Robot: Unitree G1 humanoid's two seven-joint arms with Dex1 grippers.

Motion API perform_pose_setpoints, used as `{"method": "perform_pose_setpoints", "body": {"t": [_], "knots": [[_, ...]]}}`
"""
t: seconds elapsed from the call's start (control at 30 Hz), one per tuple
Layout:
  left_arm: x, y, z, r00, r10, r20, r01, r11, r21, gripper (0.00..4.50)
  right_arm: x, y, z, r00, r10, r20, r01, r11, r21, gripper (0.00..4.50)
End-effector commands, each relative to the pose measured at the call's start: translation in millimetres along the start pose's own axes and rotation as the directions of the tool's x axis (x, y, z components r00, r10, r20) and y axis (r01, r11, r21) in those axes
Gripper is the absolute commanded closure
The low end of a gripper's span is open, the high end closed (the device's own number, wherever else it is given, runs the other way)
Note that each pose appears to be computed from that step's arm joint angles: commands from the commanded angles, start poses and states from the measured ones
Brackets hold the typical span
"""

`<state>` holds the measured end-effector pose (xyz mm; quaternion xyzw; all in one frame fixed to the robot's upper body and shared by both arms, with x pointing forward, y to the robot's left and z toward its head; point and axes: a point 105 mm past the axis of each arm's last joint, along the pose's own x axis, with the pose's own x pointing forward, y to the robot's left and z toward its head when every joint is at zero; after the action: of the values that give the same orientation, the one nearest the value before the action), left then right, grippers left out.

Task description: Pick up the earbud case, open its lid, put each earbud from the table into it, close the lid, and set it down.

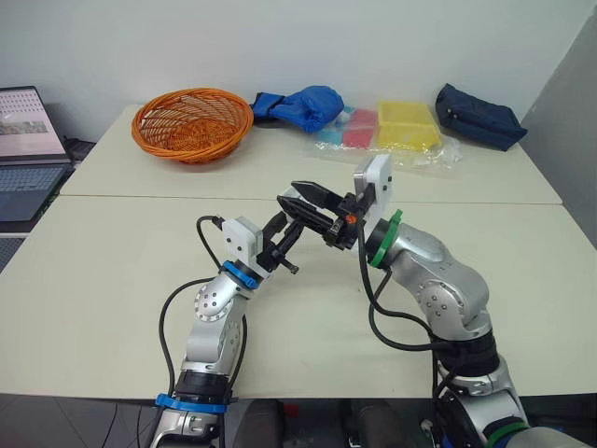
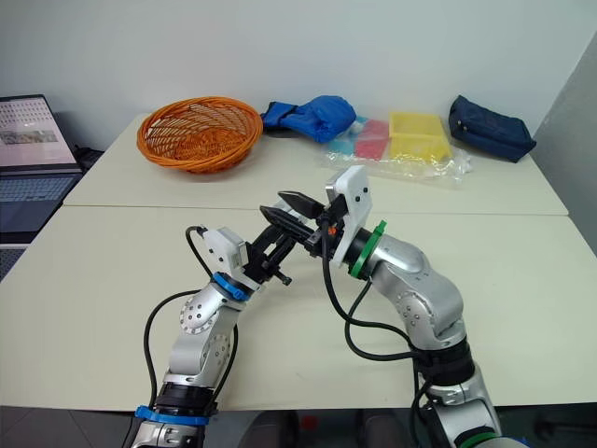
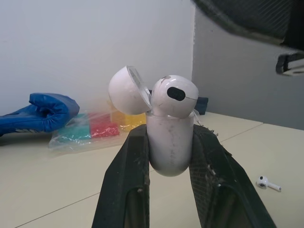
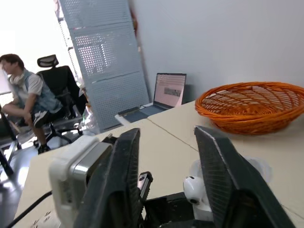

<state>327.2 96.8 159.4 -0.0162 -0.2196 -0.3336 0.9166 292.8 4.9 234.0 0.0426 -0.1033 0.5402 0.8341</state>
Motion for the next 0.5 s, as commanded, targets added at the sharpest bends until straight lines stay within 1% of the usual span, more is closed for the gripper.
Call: {"method": "perform_pose_setpoints", "body": {"t": [0.03,0.07,0.1,0.5], "knots": [[7.4,-5.1,17.4,0.998,-0.025,0.066,0.023,0.999,0.029,3.75,4.1,10.5,4.8,0.999,0.043,0.002,-0.043,0.998,-0.043,4.07],[7.4,-5.4,17.4,0.997,-0.026,0.066,0.024,0.999,0.029,3.75,4.5,9.6,2.2,0.999,0.035,-0.011,-0.036,0.998,-0.056,4.34],[7.4,-5.6,17.4,0.997,-0.026,0.067,0.025,0.999,0.029,3.75,4.8,8.5,0.5,0.999,0.028,-0.016,-0.029,0.998,-0.056,4.43],[7.0,-6.3,17.7,0.997,-0.026,0.066,0.024,0.999,0.034,3.75,10.1,5.8,-15.7,0.996,0.017,-0.09,-0.025,0.996,-0.09,4.43]]}}
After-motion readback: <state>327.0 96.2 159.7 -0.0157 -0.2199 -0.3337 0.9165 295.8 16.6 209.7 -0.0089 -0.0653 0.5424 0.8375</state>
